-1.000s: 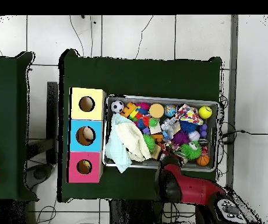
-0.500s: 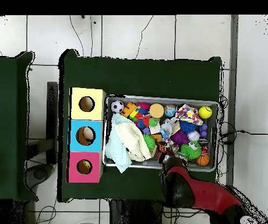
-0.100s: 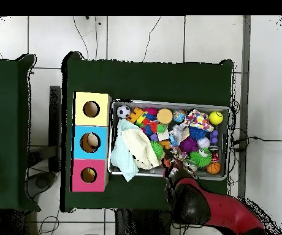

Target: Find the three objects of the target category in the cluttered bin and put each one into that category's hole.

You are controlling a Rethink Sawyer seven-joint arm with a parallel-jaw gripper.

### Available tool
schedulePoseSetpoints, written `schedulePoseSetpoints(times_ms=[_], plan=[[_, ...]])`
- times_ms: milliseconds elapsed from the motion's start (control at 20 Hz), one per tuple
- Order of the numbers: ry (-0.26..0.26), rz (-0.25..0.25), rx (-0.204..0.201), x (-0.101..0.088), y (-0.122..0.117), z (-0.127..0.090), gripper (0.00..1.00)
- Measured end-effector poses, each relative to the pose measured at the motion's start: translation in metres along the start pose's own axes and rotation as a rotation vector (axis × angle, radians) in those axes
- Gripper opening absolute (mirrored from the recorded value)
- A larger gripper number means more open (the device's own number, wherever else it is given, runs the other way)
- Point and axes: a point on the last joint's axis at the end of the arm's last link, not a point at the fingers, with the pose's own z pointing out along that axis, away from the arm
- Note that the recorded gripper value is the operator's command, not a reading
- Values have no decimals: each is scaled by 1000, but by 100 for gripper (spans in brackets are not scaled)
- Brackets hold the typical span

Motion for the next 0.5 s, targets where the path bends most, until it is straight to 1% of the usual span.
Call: schedulePoseSetpoints(times_ms=[300,500], plan=[[19,14,-25,2,26,-21,0],[14,15,-28,6,45,-33,0]])
